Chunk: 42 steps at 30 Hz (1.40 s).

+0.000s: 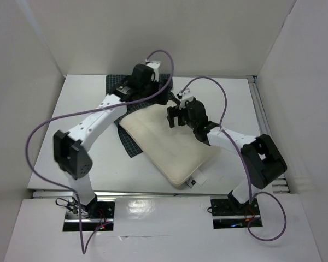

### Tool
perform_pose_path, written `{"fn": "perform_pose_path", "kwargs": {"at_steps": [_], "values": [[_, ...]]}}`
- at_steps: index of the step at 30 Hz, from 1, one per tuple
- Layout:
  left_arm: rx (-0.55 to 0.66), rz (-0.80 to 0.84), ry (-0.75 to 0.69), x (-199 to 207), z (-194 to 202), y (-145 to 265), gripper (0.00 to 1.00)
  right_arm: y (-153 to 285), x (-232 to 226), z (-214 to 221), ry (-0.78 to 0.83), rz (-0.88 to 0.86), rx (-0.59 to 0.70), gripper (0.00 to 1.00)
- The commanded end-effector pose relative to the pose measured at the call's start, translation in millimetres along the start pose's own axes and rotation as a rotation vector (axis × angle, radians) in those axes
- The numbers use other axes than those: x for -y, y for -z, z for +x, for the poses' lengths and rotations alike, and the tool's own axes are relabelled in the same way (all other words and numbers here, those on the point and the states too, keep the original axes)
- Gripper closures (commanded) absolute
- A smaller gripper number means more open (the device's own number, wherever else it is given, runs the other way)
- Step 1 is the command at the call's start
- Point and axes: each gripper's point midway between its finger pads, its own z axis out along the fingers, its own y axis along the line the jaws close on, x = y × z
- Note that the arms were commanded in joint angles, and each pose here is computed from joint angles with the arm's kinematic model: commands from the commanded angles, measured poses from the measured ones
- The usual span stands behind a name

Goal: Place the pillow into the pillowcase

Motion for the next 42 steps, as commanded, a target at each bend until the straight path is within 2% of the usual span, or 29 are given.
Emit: {"fn": "perform_pose_path", "kwargs": {"at_steps": [1,2,3,4,5,6,8,10,12,14,15,16,20,24,25,26,27,28,30,33,35,38,42], "values": [[0.123,-0.149,0.141,-27.9,-12.0,61.0,0.0,27.9,-13.2,-55.7,0.163,-0.065,0.091,0.01],[0.17,-0.196,0.181,-36.6,-14.9,82.9,0.0,32.7,-20.1,-58.0,0.181,-0.092,0.094,0.01],[0.162,-0.233,0.224,-47.0,-4.6,89.7,0.0,38.2,-28.6,-54.6,0.212,-0.134,0.076,0.01],[0.158,-0.245,0.256,-53.5,3.7,94.8,0.0,48.7,-48.3,-56.2,0.243,-0.256,0.08,0.01],[0.117,-0.301,0.308,-67.4,31.2,93.7,0.0,52.8,-65.0,-58.9,0.282,-0.322,0.083,0.01],[0.146,-0.32,0.35,-75.0,34.0,112.1,0.0,61.9,-87.1,-48.0,0.311,-0.442,0.043,0.01],[0.103,-0.413,0.448,-95.9,73.6,117.6,0.0,61.3,-106.9,-46.3,0.386,-0.472,0.03,0.01],[0.059,-0.477,0.527,-112.0,115.6,131.6,0.0,55.0,-136.0,-13.1,0.488,-0.481,-0.043,0.01],[0.044,-0.529,0.577,-124.0,140.3,141.7,0.0,48.0,-163.9,6.5,0.535,-0.514,-0.078,0.01],[0.041,-0.551,0.629,-131.1,164.7,152.8,0.0,42.9,-179.6,12.1,0.545,-0.52,-0.099,0.01],[0.036,-0.545,0.64,-132.5,171.9,156.0,0.0,36.6,-183.7,28.1,0.558,-0.52,-0.141,0.01],[0.018,-0.556,0.647,-134.7,188.0,156.9,0.0,31.1,-181.3,31.6,0.574,-0.471,-0.151,0.01],[0.086,-0.507,0.713,-132.7,198.6,177.4,0.0,10.2,-177.9,51.0,0.609,-0.356,-0.185,0.01],[0.113,-0.492,0.734,-132.7,199.3,183.8,0.0,-14.5,-146.2,67.4,0.618,-0.142,-0.217,0.01],[0.105,-0.496,0.733,-133.4,202.9,182.7,0.0,-20.6,-136.8,76.3,0.638,-0.068,-0.228,0.05],[0.105,-0.496,0.733,-133.4,203.0,182.7,0.0,-24.0,-132.8,79.0,0.637,-0.036,-0.234,0.16],[0.105,-0.496,0.733,-133.9,204.7,180.7,0.0,-27.0,-127.1,80.5,0.628,0.007,-0.231,0.77],[0.087,-0.496,0.733,-133.1,207.2,177.5,0.0,-30.9,-117.1,73.1,0.607,0.128,-0.184,1.0],[0.072,-0.479,0.73,-131.5,206.7,172.3,0.0,-30.8,-119.3,74.8,0.636,0.129,-0.19,1.0],[0.055,-0.441,0.711,-127.1,203.8,157.0,0.0,-23.7,-124.8,54.7,0.599,0.107,-0.129,1.0],[0.071,-0.414,0.693,-126.1,196.7,144.5,0.0,-8.8,-136.9,12.8,0.517,0.061,-0.01,1.0],[0.073,-0.396,0.661,-132.2,188.3,122.2,0.0,15.6,-147.7,-32.9,0.397,-0.066,0.078,1.0],[0.039,-0.339,0.649,-138.1,191.4,86.9,0.0,30.7,-135.3,-75.6,0.253,-0.13,0.124,1.0]]}}
